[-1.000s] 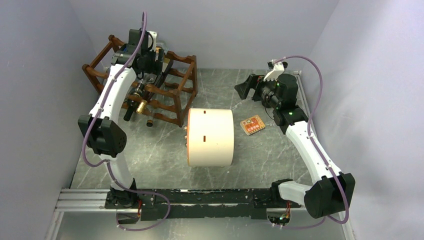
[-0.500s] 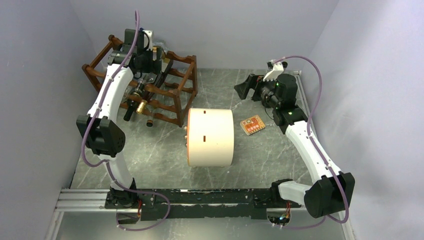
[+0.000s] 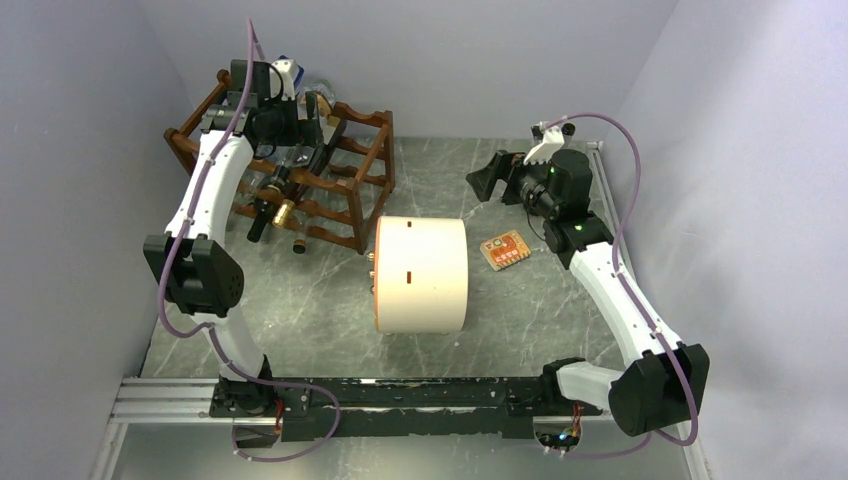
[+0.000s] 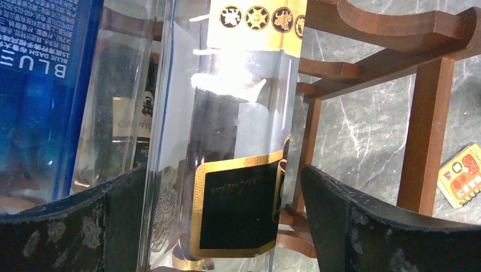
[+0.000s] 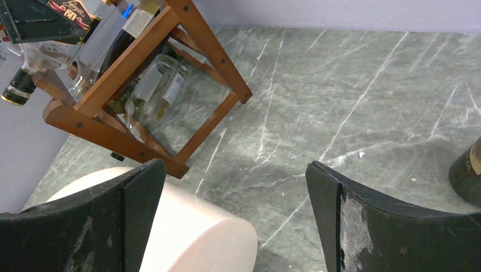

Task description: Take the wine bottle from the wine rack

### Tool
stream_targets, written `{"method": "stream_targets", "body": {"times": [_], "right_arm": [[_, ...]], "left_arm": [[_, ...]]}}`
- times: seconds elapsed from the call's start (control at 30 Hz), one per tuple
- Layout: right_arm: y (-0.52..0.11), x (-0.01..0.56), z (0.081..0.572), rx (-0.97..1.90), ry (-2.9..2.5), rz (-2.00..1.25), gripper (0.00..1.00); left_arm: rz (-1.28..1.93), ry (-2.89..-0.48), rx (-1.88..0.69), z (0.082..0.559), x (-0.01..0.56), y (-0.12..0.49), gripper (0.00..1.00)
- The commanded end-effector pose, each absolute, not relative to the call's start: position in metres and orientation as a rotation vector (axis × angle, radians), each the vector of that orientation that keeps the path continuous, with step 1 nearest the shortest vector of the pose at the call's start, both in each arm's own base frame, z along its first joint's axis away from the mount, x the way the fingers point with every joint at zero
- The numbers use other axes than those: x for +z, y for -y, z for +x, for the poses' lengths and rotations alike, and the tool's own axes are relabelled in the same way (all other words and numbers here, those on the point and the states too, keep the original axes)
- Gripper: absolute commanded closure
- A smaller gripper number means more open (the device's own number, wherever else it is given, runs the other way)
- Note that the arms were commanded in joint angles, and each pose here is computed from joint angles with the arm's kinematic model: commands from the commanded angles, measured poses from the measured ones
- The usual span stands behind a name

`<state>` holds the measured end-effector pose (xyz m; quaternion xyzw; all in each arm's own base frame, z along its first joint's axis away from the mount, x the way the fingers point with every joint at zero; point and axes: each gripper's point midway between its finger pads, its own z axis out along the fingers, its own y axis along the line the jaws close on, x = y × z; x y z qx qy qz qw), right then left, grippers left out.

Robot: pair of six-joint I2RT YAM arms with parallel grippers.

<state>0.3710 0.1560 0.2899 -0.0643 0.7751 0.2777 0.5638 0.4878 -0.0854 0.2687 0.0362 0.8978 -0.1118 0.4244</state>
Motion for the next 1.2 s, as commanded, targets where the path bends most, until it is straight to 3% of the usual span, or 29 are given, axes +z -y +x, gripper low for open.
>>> {"method": "stream_targets", "body": {"times": [0.0, 0.13, 0.6, 1.17], "right_arm": [[-0.158, 0.292, 0.369, 0.651, -1.804, -0.162, 0.00], [-0.159, 0.292, 0.370, 0.656, -1.805, -0.161, 0.00], [-0.169, 0.298, 0.368, 0.689, -1.799, -0.160, 0.00], [-0.170, 0.302, 0.368, 0.664, -1.807, -0.143, 0.00]], "left_arm": [[0.106, -2.276, -0.358, 0.480, 0.265, 0.099, 0.04], [0.105, -2.275, -0.366, 0.480, 0.264, 0.100, 0.19], [0.086, -2.125, -0.455, 0.476, 0.323, 0.095, 0.92], [-0.046, -1.975, -0.975, 0.458, 0.354, 0.091, 0.93]]}}
